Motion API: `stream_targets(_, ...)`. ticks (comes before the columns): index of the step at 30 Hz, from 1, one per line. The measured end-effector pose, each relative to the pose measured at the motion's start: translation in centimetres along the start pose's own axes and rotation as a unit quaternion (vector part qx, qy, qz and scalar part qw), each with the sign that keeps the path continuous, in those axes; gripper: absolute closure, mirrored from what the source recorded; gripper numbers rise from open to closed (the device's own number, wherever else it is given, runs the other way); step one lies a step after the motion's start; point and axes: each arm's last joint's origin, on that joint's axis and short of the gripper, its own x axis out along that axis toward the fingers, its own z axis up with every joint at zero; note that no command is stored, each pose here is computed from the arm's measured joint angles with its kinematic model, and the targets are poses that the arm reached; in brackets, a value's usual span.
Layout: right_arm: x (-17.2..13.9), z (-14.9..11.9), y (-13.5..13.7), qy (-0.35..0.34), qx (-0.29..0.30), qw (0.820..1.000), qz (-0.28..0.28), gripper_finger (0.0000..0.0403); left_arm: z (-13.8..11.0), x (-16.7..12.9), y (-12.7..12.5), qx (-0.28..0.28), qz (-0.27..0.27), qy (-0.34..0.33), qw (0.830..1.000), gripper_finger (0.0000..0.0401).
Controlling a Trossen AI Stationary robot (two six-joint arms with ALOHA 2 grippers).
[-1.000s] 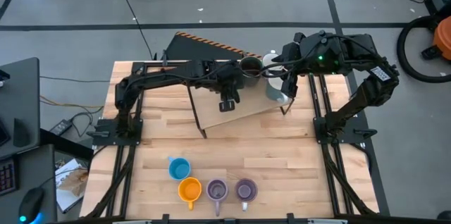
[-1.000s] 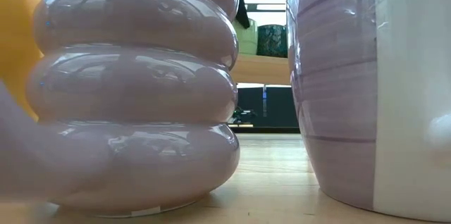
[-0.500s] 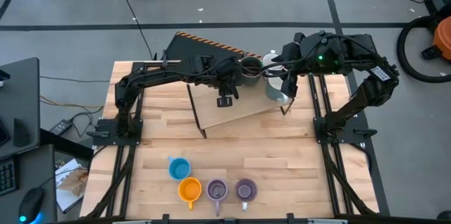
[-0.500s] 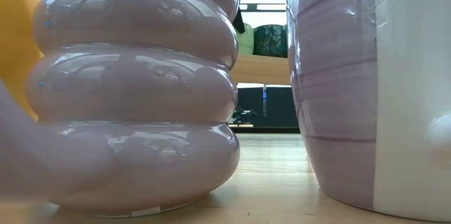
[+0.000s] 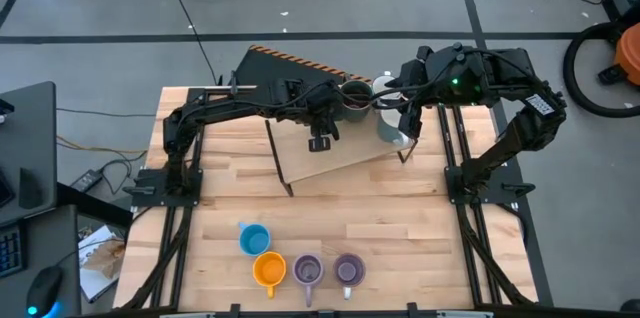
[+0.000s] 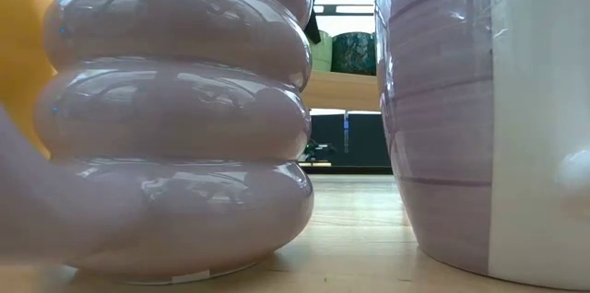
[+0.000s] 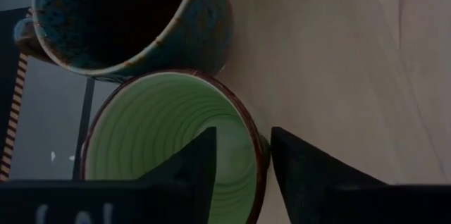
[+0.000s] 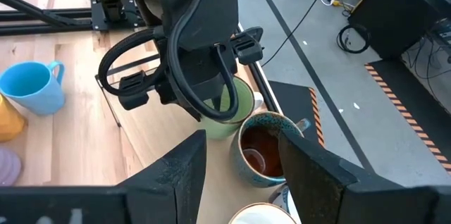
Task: Place coffee mugs
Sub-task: Put the green mug on the shelf, then put the blue mug on the shelf
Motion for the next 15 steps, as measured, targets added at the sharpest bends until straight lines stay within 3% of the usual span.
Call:
stream_targets(8, 0.0, 0.0, 0.0, 0.000, -0.002, 1.000, 0.000, 0.0218, 0.0, 0.0, 0.0, -0.001, 0.001, 0.000, 1.000, 0.0205)
stream_targets(15, 0.0, 0.0, 0.0, 0.000, -0.006, 1.000, -0.004, 0.0218, 0.1, -2.7, 0.5, -0.010, 0.008, -0.039, 0.999, 0.0194)
